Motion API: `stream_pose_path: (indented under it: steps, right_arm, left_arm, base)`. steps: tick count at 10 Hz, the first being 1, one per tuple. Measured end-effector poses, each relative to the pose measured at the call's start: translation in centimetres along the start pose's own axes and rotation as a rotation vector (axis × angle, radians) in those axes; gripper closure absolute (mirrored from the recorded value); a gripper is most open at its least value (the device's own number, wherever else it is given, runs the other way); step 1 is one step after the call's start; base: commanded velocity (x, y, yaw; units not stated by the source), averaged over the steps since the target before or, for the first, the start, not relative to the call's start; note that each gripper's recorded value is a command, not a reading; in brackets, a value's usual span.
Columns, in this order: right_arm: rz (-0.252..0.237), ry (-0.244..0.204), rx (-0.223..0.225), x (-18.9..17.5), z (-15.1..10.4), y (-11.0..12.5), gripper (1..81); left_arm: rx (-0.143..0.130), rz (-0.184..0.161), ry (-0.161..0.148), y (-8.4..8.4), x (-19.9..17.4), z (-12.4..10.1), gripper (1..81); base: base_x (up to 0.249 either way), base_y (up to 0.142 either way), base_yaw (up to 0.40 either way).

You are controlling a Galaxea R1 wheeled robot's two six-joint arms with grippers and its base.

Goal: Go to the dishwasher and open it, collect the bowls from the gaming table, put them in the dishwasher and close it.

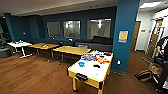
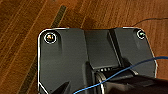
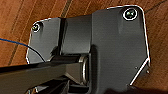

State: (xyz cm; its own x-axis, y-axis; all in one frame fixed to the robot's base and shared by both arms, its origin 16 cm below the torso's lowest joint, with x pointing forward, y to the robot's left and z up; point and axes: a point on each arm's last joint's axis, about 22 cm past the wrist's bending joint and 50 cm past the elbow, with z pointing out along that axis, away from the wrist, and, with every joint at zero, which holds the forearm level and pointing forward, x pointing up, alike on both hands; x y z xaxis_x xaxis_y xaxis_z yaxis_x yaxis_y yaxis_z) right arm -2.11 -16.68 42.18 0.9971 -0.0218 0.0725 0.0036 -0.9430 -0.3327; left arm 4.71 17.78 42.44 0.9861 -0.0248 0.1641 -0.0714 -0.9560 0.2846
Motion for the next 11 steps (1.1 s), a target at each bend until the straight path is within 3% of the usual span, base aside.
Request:
stream_pose_path:
  steps: [1, 2, 5, 8, 11]
  right_arm:
    - [0.001, -0.007, 0.001, -0.5, 0.0, -0.2, 1.0]
    - [0.000, -0.003, 0.024, -0.3, 0.4, -1.8, 1.0]
    - [-0.001, 0.000, 0.004, 0.1, 0.1, -0.2, 1.0]
    - [-0.002, 0.003, 0.013, 0.3, 0.2, -1.0, 1.0]
    - [-0.002, 0.002, 0.010, 0.2, 0.2, -0.8, 1.0]
  left_arm:
    - [0.003, -0.001, -0.006, -0.3, -0.5, -0.1, 1.0]
    - [0.026, 0.000, -0.006, -1.8, -0.5, -0.4, 1.0]
    - [-0.002, -0.002, -0.006, 0.0, -0.5, 0.0, 1.0]
    - [0.008, 0.000, -0.003, -0.8, -0.1, -0.2, 1.0]
    - [0.004, -0.001, -0.003, -0.5, -0.2, -0.1, 1.0]
  base:
    - [0.143, 0.065, 0.000]
    - [0.143, 0.065, 0.000]
    - [0.143, 0.065, 0.000]
    - [0.143, 0.064, 0.000]
    - [0.143, 0.063, 0.000]
